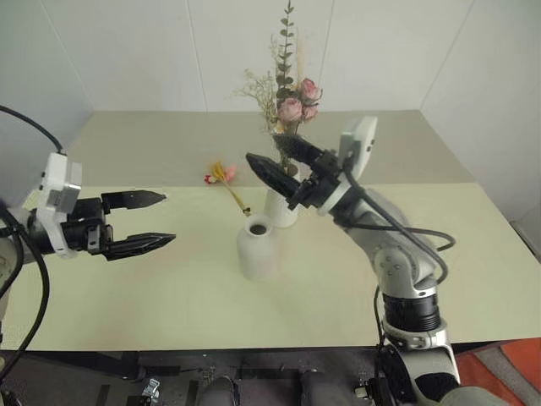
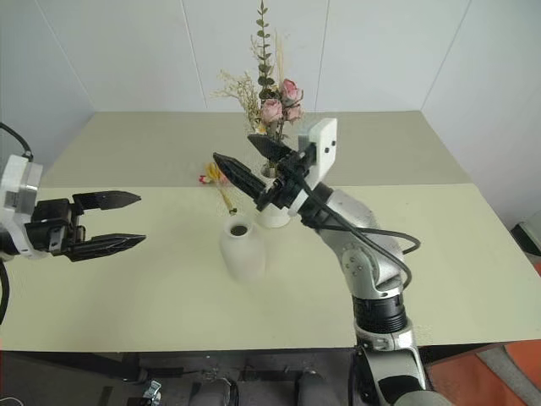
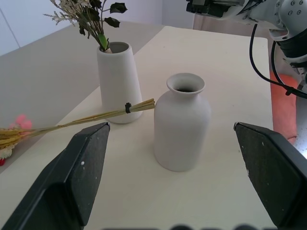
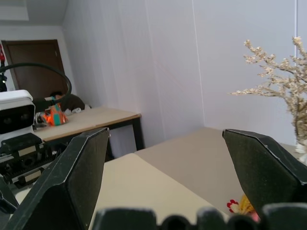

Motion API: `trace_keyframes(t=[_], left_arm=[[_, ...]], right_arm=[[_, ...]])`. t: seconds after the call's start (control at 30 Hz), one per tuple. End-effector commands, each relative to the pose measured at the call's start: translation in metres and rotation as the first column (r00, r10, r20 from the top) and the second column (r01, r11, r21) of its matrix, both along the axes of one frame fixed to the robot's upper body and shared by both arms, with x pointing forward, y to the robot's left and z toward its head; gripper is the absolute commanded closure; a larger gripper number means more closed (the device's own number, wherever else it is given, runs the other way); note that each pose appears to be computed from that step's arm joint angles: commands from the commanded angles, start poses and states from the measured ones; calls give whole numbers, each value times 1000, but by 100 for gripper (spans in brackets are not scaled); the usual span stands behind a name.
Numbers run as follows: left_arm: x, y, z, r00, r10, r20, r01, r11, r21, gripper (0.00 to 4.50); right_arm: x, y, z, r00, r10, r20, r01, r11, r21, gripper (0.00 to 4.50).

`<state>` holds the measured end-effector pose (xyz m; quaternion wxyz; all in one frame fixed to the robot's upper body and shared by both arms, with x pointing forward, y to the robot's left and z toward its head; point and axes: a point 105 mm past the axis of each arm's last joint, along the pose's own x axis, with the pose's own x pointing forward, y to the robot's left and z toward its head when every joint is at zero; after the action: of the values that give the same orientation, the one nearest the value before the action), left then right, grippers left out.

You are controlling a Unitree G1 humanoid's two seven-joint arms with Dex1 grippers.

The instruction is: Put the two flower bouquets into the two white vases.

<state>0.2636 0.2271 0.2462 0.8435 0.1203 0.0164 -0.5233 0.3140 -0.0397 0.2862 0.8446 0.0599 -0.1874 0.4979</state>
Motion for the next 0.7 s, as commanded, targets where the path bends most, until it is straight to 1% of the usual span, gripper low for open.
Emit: trace_keyframes(t=[0.03, 0.07, 0.13, 0.23, 0.3, 0.37, 0.43, 0.5, 0.57, 0.6, 0.7], left_arm=[[-2, -3, 8, 999, -3, 35, 2, 1000, 9, 0], [-2, -3, 8, 999, -4, 37, 3, 1000, 10, 0], [-1, -4, 8, 999, -5, 38, 5, 1000, 9, 0], [0, -5, 8, 999, -10, 41, 10, 1000, 7, 0], [0, -6, 7, 999, -12, 43, 11, 1000, 4, 0], [0, -7, 6, 999, -10, 45, 10, 1000, 1, 0], [2, -7, 5, 999, 5, 44, -5, 1000, 3, 0], [11, -7, 3, 997, 71, 24, -71, 997, -1, 0], [32, -7, -4, 979, 202, -13, -202, 979, 16, 0], [42, -8, -6, 966, 254, -48, -254, 967, 3, 0], [61, -18, -10, 932, 322, -165, -331, 943, -28, 0]], right_arm=[[-5, -11, 7, 1000, -2, 19, 4, 994, -109, 2], [2, -13, 6, 999, -28, -28, 23, 985, -170, 2], [7, -13, 7, 997, -41, -68, 23, 969, -246, 2], [14, -5, 9, 978, -46, -203, -31, 932, -362, 2], [19, 6, 15, 955, -37, -295, -84, 917, -389, 2], [21, 14, 23, 946, -22, -324, -109, 917, -383, 2], [21, 16, 26, 948, -7, -319, -123, 915, -384, 2], [21, 16, 23, 946, -4, -323, -129, 911, -391, 2], [23, 15, 16, 949, -20, -315, -117, 905, -409, 2], [24, 15, 13, 948, -25, -318, -114, 904, -412, 2], [24, 13, 11, 949, -35, -312, -103, 904, -416, 2]])
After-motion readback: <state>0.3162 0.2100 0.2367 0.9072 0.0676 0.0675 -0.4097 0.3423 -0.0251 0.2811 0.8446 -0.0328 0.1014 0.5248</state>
